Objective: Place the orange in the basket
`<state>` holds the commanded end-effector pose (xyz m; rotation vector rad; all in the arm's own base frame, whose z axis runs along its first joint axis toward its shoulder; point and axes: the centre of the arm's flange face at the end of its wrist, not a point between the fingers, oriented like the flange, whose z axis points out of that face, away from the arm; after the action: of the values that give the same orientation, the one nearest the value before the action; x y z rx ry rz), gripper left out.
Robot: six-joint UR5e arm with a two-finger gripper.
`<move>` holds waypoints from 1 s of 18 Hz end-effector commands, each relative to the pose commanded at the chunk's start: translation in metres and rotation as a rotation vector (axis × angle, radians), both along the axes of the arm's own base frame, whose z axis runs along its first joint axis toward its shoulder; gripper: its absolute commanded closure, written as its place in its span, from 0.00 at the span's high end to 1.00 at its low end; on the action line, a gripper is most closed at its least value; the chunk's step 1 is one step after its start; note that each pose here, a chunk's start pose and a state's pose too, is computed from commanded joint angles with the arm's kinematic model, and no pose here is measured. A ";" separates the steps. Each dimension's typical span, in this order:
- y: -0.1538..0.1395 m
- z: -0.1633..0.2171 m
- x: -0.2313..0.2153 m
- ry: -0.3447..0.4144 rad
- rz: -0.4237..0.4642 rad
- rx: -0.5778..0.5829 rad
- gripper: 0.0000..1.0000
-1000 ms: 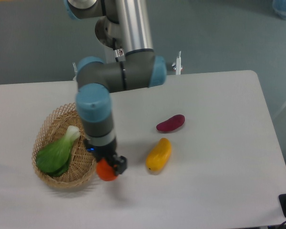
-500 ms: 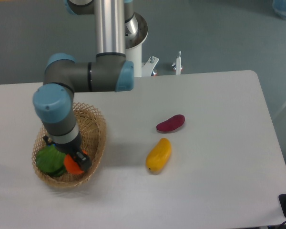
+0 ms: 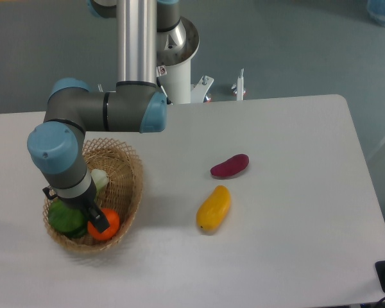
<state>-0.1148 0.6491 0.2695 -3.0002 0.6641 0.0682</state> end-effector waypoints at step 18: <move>-0.109 0.044 -0.216 0.078 0.300 0.089 1.00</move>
<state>-0.3306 0.5401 0.3135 -2.9961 0.2043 0.2244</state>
